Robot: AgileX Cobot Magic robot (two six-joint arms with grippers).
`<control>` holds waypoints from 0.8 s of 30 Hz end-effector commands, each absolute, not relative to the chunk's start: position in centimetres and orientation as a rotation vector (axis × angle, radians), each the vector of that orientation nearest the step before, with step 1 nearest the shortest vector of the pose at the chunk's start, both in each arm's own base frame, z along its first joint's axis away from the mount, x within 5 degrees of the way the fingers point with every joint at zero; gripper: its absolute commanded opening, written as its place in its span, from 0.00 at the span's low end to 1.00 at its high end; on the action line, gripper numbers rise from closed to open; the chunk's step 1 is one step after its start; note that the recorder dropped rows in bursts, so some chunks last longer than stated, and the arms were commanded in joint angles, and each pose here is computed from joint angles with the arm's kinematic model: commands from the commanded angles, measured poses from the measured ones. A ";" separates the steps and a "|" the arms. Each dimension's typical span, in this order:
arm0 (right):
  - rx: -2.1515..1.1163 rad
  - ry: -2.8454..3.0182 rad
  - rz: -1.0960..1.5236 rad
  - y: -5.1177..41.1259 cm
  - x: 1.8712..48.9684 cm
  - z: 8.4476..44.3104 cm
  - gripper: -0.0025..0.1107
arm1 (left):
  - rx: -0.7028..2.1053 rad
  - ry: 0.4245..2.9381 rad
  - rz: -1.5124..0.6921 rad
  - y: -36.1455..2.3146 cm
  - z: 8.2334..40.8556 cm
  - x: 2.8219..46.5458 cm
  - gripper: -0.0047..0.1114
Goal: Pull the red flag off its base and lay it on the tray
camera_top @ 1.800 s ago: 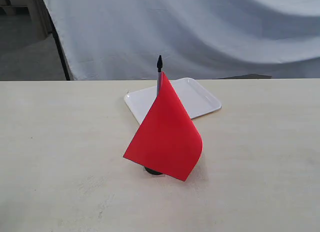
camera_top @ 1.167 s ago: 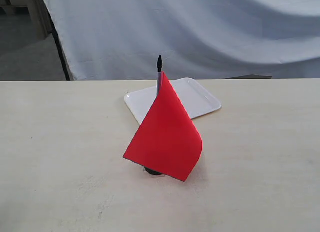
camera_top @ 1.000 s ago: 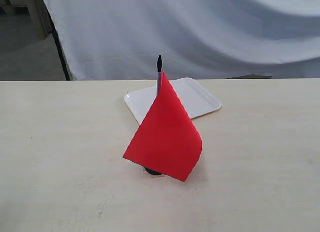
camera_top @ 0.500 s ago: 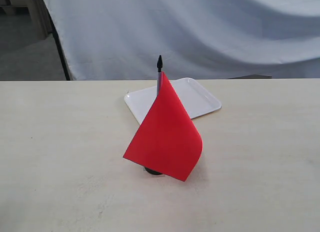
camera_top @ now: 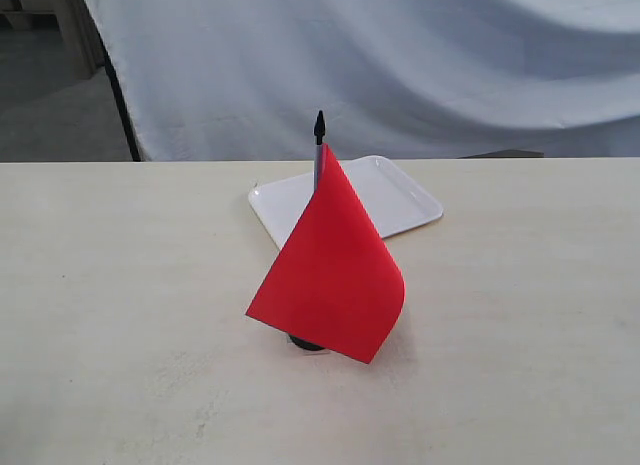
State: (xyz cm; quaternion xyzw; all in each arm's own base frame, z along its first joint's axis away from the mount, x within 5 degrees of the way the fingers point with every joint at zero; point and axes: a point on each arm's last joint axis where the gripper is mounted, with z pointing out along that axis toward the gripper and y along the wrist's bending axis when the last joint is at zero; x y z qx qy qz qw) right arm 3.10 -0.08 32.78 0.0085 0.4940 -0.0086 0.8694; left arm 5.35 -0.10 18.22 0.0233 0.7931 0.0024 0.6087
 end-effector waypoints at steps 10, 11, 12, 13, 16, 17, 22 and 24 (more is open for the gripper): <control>0.011 1.446 -0.041 -0.5 14.0 33.3 0.02 | 0.048 1.826 0.005 -0.1 18.2 5.3 0.04; 0.020 1.491 -0.031 -0.5 14.9 32.6 0.02 | 0.048 1.826 0.005 -0.1 18.2 5.3 0.04; 0.025 1.532 -0.026 -0.5 15.8 32.0 0.02 | 0.048 1.826 0.005 -0.1 18.2 5.3 0.04; 0.025 1.570 -0.025 -0.5 16.6 31.3 0.02 | 0.048 1.826 0.005 -0.1 18.2 5.3 0.04; 0.005 1.675 -0.005 -0.1 18.7 29.4 0.02 | 0.048 1.826 0.005 -0.1 18.2 5.3 0.04; -0.007 1.702 0.006 0.2 19.3 28.8 0.02 | 0.048 1.826 0.005 -0.1 18.2 5.3 0.04; -0.261 1.766 0.080 3.9 21.5 26.0 0.02 | 0.048 1.826 0.005 -0.1 18.2 5.3 0.04; -0.335 1.773 0.153 5.9 21.8 25.2 0.02 | 0.048 1.826 0.005 -0.1 18.2 5.3 0.04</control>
